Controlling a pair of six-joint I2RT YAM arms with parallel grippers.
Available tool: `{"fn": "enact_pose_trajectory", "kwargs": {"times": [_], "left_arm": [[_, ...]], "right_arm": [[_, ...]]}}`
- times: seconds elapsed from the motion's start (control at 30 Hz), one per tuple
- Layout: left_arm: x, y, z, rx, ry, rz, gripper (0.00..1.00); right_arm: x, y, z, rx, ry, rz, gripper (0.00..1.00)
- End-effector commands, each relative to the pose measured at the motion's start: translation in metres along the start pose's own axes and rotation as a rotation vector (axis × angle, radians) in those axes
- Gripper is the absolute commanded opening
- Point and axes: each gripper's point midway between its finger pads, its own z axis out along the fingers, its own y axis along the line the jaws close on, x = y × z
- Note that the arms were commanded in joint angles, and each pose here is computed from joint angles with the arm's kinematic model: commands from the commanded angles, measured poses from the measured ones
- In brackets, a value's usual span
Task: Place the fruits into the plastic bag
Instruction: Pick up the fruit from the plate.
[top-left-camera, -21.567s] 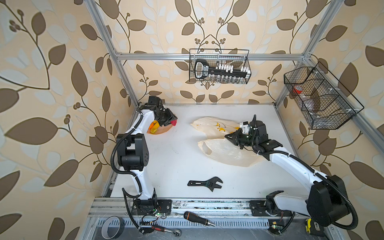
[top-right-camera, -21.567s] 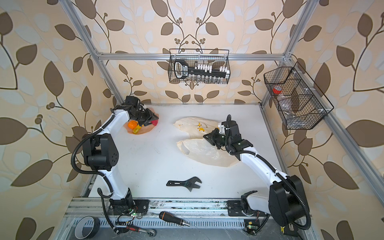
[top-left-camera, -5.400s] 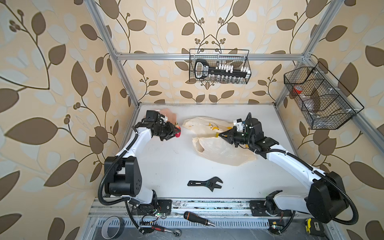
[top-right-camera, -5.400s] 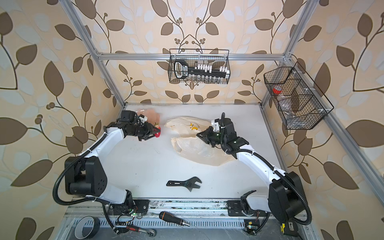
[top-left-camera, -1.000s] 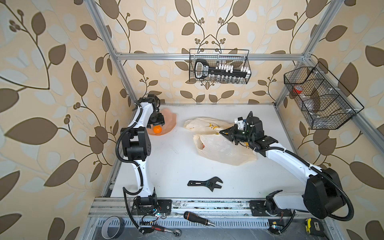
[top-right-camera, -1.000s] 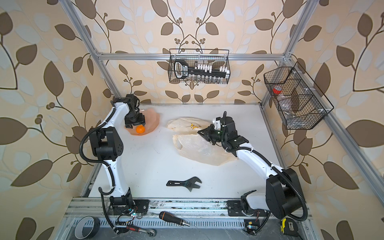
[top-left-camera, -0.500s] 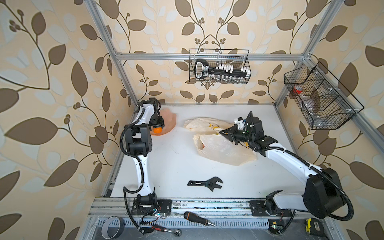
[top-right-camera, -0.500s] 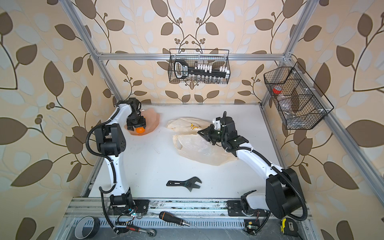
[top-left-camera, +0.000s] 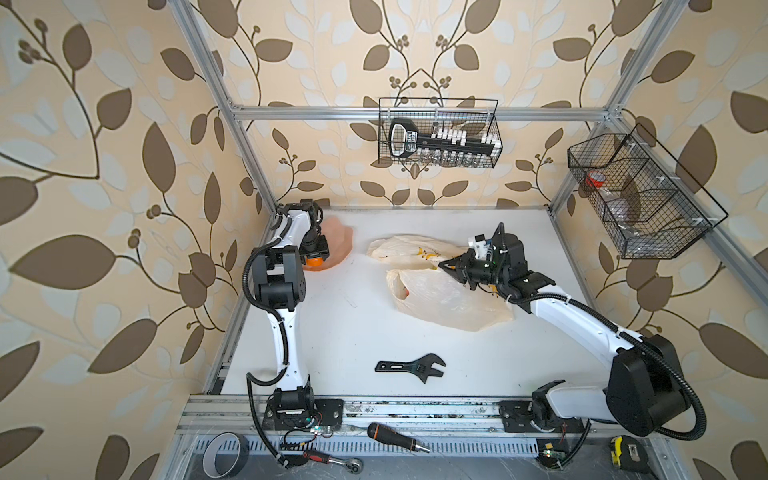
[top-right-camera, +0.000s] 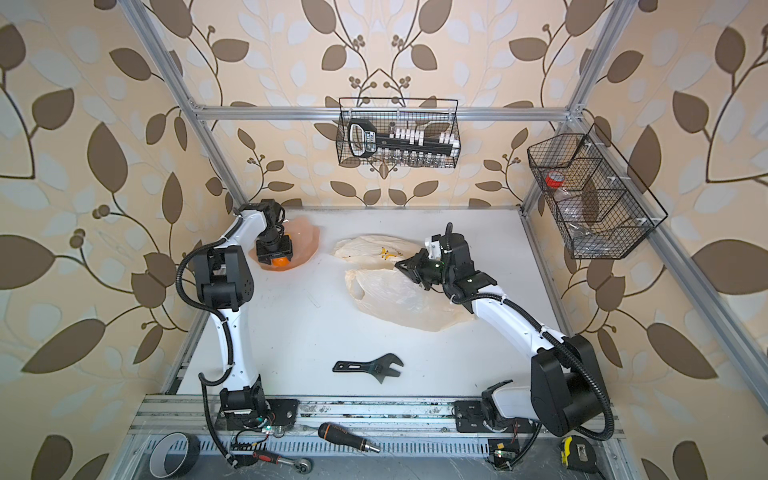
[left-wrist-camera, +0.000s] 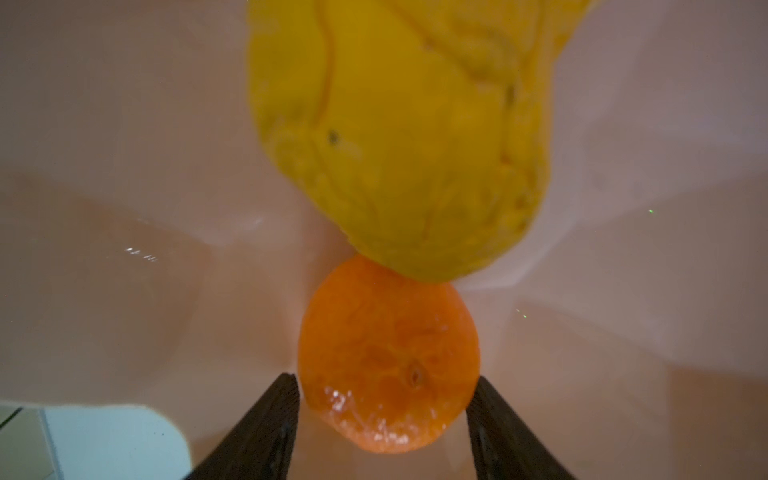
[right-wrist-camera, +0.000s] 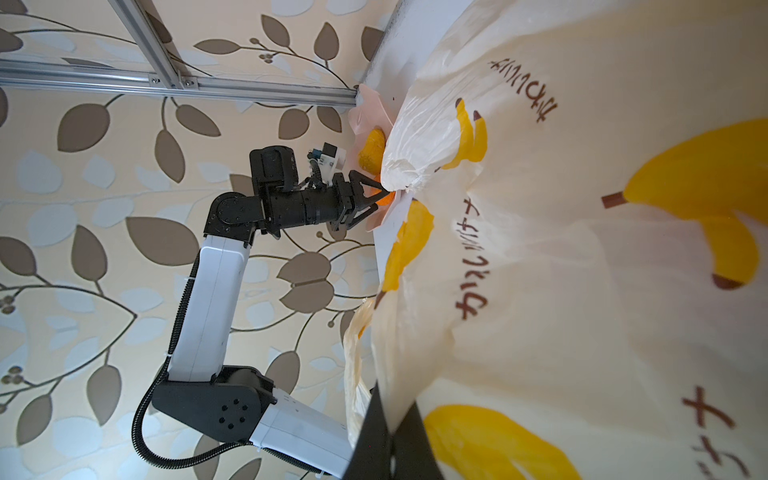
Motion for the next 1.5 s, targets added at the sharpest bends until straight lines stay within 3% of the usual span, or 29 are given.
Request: {"fn": "enact_pose_trajectory", "kwargs": {"times": [0.0,0.3,0.53,0.9,1.1,1.47], "left_arm": [[0.005,0.003,0.002,-0.004,0.021,0.011,0.65],[0.006,0.002,0.001,0.008,0.021,0.016,0.51],[0.002,-0.009,-0.039,0.097,-0.054,0.003,0.47],[0.042,-0.059,-0.114,0.491,-0.097,-0.067,0.46],[0.056,-0.067,-0.126,0.562,-0.079,-0.079,0.44],[0.097,-0.158,-0.174,1.01,0.006,-0.015,0.44]], "right_arm": [[-0.004,0.009,0.0,-0.012,-0.002,-0.007,0.0],[-0.003,0.009,-0.001,-0.012,-0.002,-0.007,0.0],[-0.004,0.009,-0.002,-0.012,-0.005,-0.007,0.0],[-0.003,0.009,-0.002,-0.011,-0.005,-0.009,0.0],[-0.003,0.009,-0.002,-0.012,-0.001,-0.01,0.0],[-0.003,0.008,-0.004,-0.013,-0.007,-0.01,0.0]]}}
